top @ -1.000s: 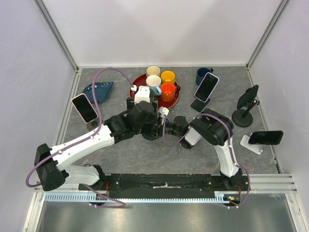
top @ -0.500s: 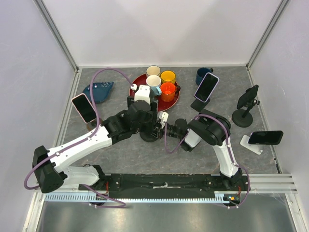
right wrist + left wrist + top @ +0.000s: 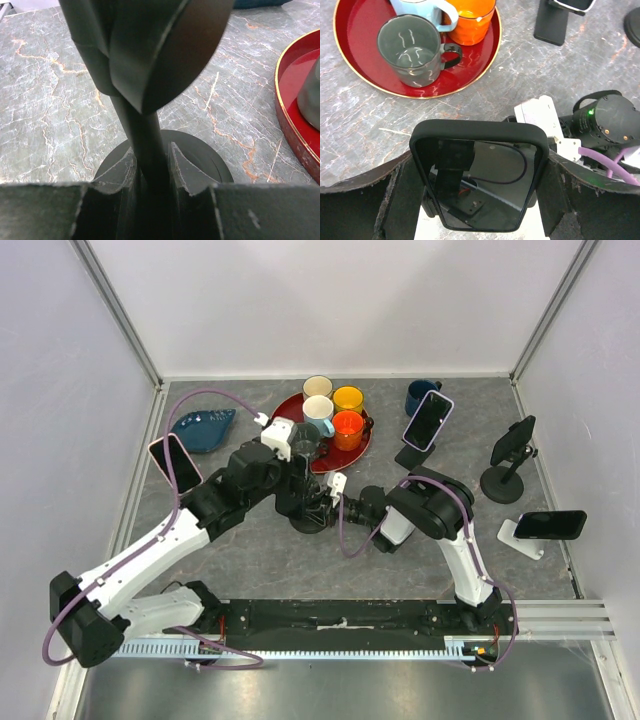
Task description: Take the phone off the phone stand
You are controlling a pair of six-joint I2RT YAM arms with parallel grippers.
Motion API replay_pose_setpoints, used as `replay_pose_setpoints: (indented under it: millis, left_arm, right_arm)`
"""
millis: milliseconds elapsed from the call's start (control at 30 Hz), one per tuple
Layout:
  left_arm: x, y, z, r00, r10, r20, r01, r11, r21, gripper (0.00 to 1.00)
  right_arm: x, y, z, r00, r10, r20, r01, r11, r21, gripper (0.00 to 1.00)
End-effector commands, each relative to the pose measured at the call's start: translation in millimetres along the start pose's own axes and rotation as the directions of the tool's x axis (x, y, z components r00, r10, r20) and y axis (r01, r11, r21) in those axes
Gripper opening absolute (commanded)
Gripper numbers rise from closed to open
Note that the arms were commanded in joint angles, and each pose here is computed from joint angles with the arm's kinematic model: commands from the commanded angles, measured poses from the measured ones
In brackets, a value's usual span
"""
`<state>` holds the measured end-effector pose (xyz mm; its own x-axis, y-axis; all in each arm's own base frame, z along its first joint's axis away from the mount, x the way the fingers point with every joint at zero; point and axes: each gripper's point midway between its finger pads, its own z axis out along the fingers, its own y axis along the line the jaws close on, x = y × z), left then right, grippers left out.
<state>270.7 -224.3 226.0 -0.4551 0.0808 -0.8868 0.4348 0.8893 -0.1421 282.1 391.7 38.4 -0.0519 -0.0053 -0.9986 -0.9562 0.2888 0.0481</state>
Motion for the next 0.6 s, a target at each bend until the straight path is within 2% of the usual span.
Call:
replay_pose_setpoints:
  millis: [0, 167, 567]
  left_arm:
    - [-0.3, -45.9, -23.9, 1.000, 0.027, -0.012, -0.022, 0.941, 0.337, 0.02]
    - [0.1, -50.8, -29.6, 1.000, -0.004, -0.018, 0.011, 0.900, 0.437, 0.02]
    - [-6.5, -53.2, -43.2, 1.000, -0.019, -0.002, 0.017, 0.841, 0.541, 0.02]
  right_arm:
    - [-14.2, -1.4, -8.7, 0.989, 0.067, 0.132, -0.070, 0.997, 0.016, 0.00]
    - [-14.1, -0.2, -8.4, 0.989, 0.068, 0.129, -0.070, 0.997, 0.011, 0.00]
    - [-13.8, -0.7, -8.2, 0.990, 0.068, 0.125, -0.070, 0.998, 0.007, 0.00]
